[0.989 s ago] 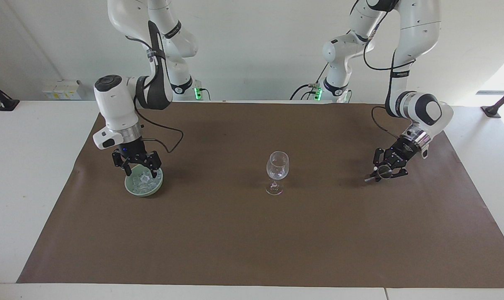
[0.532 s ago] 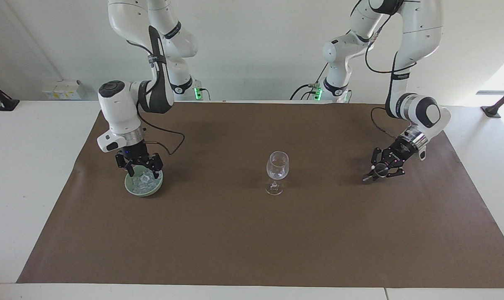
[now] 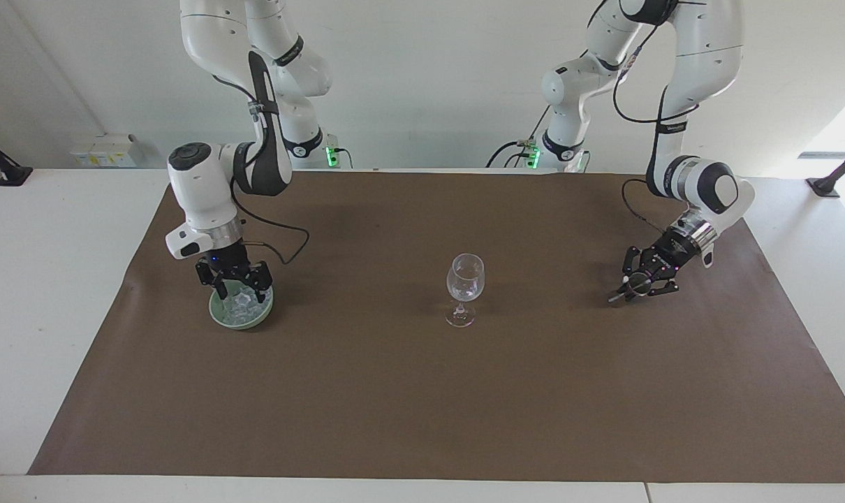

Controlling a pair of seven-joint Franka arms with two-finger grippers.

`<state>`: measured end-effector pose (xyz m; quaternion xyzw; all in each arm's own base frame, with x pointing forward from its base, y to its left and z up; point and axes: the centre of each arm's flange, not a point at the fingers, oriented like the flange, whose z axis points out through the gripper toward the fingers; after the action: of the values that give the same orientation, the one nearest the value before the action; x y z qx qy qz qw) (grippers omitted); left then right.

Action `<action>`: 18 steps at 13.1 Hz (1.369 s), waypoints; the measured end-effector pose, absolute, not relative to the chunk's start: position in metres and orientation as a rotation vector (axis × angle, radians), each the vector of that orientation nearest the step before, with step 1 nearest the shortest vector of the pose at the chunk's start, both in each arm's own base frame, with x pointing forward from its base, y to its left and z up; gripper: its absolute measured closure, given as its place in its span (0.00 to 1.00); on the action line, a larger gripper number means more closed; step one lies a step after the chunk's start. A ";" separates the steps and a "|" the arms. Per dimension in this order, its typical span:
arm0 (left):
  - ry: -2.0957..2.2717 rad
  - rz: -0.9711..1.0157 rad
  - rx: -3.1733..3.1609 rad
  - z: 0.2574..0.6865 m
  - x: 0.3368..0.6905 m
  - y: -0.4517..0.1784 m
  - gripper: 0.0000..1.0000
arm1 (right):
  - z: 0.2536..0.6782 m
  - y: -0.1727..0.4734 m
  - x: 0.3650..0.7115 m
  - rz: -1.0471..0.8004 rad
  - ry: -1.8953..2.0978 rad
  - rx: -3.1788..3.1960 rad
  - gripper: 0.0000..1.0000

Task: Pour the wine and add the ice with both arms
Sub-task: 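Release the jigger with the left gripper while the right gripper lifts the cup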

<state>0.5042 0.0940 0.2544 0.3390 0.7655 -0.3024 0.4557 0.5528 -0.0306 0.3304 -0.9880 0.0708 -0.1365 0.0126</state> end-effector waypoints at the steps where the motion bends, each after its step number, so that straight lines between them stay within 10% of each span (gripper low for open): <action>1: 1.884 -0.743 0.843 0.253 0.504 0.093 0.78 | 0.330 -0.031 0.552 -0.424 0.221 -3.080 0.14; 8: 1.873 -0.735 0.872 0.248 0.500 0.091 0.78 | 0.332 -0.031 0.554 -0.454 0.222 -3.075 0.74; 18: 1.879 -0.717 0.961 0.248 0.501 0.093 0.01 | 0.378 -0.009 0.572 -0.624 0.157 -3.041 0.74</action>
<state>0.5011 0.0934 0.2482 0.3871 0.7568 -0.2887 0.4406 0.5719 -0.0093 0.3783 -0.9782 0.0506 -0.2006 0.0166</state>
